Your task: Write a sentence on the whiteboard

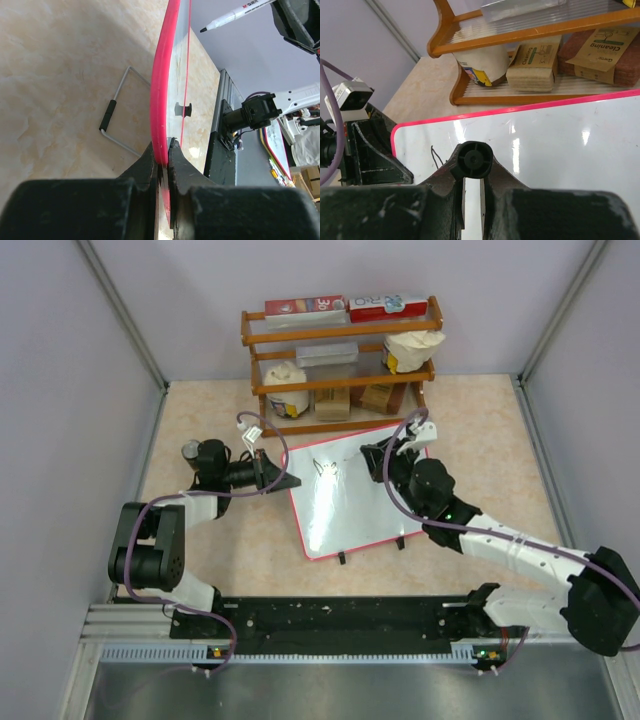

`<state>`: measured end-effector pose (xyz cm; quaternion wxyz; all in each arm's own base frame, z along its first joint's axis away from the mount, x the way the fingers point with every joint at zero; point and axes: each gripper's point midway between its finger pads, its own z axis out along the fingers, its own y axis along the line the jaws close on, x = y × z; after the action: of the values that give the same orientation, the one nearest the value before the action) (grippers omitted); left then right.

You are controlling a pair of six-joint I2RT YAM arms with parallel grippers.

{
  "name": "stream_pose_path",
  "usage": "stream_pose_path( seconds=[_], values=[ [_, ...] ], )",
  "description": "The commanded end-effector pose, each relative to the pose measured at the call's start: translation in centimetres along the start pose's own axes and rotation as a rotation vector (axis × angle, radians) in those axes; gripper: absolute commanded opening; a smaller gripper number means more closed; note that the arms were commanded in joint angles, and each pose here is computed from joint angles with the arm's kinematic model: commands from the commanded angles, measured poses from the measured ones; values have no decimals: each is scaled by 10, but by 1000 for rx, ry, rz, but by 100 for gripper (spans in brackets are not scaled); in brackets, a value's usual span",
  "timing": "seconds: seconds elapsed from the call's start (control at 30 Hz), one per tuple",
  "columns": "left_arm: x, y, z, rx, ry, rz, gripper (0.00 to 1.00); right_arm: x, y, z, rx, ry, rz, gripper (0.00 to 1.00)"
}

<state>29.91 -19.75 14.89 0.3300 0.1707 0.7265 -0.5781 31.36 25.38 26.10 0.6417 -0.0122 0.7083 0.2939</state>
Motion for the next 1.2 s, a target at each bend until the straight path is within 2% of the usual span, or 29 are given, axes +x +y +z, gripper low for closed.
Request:
stream_pose_path(
  seconds=[0.0,0.5,1.17],
  values=[
    [3,12,6,-15,5,176,0,-13,0,11,19,-31,-16,0],
    [3,12,6,-14,7,176,0,5,2,21,3,17,-25,0],
    [4,12,6,-15,9,175,0,38,-10,5,9,124,-41,0]
  ],
)
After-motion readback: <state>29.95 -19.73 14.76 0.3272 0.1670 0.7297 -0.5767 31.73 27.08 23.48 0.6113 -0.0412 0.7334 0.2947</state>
